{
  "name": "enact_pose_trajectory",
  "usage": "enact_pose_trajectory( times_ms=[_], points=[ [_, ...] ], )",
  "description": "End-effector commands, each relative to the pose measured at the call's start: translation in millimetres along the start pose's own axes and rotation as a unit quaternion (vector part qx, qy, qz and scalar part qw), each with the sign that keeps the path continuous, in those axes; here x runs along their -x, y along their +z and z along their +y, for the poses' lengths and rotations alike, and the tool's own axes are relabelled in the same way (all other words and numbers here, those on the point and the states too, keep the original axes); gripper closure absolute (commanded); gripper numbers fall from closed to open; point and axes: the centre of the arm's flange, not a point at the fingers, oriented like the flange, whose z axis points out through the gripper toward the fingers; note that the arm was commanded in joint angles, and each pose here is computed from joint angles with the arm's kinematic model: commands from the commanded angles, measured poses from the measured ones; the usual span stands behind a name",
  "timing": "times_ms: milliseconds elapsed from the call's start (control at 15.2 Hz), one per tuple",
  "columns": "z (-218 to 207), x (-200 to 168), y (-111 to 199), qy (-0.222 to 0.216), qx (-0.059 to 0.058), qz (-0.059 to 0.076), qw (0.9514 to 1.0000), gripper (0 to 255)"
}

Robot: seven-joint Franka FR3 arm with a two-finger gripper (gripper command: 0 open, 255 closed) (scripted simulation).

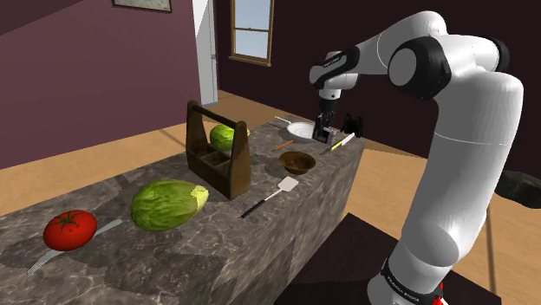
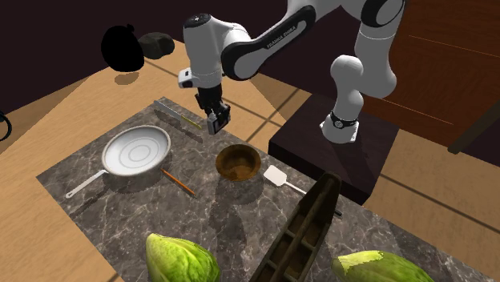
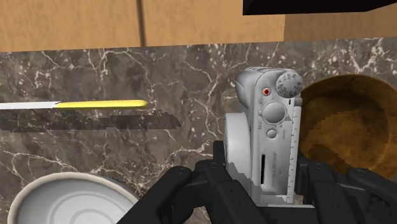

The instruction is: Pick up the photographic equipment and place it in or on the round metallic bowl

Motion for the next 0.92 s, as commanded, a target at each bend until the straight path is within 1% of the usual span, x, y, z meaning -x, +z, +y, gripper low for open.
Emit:
enact_pose_trajectory(
  times_ms=[0, 528, 594, 858],
  points=[
    [-20.8, -7.6, -4.1, 0.0, 0.0, 0.0, 1.0, 255],
    [-120.2, -42.2, -12.3, 0.0, 0.0, 0.0, 1.0, 255],
    [-127.3, -44.7, -12.9, 0.0, 0.0, 0.0, 1.0, 255],
    [-127.3, -45.1, 8.2, 0.0, 0.0, 0.0, 1.0, 255]
  ],
)
